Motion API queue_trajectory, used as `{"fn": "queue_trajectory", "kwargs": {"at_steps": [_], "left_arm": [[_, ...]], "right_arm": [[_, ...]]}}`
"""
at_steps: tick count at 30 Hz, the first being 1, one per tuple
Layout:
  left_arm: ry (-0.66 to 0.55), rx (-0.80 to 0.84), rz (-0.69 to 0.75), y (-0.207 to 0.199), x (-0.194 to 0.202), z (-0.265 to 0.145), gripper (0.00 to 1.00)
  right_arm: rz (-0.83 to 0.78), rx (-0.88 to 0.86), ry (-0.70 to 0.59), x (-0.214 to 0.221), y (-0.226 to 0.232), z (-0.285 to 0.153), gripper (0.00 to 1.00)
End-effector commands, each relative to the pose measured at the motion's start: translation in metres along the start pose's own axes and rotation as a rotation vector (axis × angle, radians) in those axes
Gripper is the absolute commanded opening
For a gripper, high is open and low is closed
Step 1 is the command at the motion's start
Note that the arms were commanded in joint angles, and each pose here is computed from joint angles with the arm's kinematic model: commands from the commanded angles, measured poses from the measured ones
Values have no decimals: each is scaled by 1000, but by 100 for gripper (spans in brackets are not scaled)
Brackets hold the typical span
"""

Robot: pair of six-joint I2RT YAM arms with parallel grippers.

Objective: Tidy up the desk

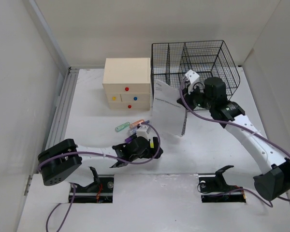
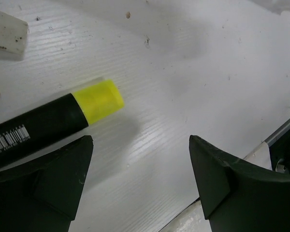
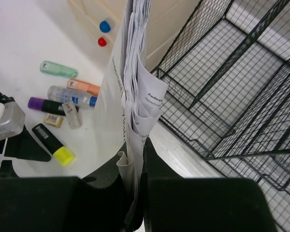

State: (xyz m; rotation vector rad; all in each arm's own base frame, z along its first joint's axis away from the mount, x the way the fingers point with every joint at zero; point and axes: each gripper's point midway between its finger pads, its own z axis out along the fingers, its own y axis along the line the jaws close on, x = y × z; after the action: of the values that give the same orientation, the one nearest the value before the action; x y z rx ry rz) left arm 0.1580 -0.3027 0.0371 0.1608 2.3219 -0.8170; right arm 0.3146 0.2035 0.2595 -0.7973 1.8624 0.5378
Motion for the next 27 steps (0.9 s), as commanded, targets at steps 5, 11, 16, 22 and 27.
{"fn": "queue_trajectory", "kwargs": {"at_steps": [5, 11, 16, 22, 27], "left_arm": [[60, -77, 12, 31, 25, -3, 79], [72, -77, 13, 35, 29, -7, 78], [70, -75, 12, 36, 29, -10, 78], [85, -63, 12, 34, 31, -11, 76], [89, -58, 17, 32, 33, -11, 76]], "right_arm": [[-131, 129, -118, -75, -2, -20, 0], [-166, 314, -263, -140, -37, -45, 0], [-155, 489, -301, -173, -71, -55, 0], [-101, 702, -360, -185, -113, -53, 0], [-14, 891, -333, -176, -148, -41, 0]]}}
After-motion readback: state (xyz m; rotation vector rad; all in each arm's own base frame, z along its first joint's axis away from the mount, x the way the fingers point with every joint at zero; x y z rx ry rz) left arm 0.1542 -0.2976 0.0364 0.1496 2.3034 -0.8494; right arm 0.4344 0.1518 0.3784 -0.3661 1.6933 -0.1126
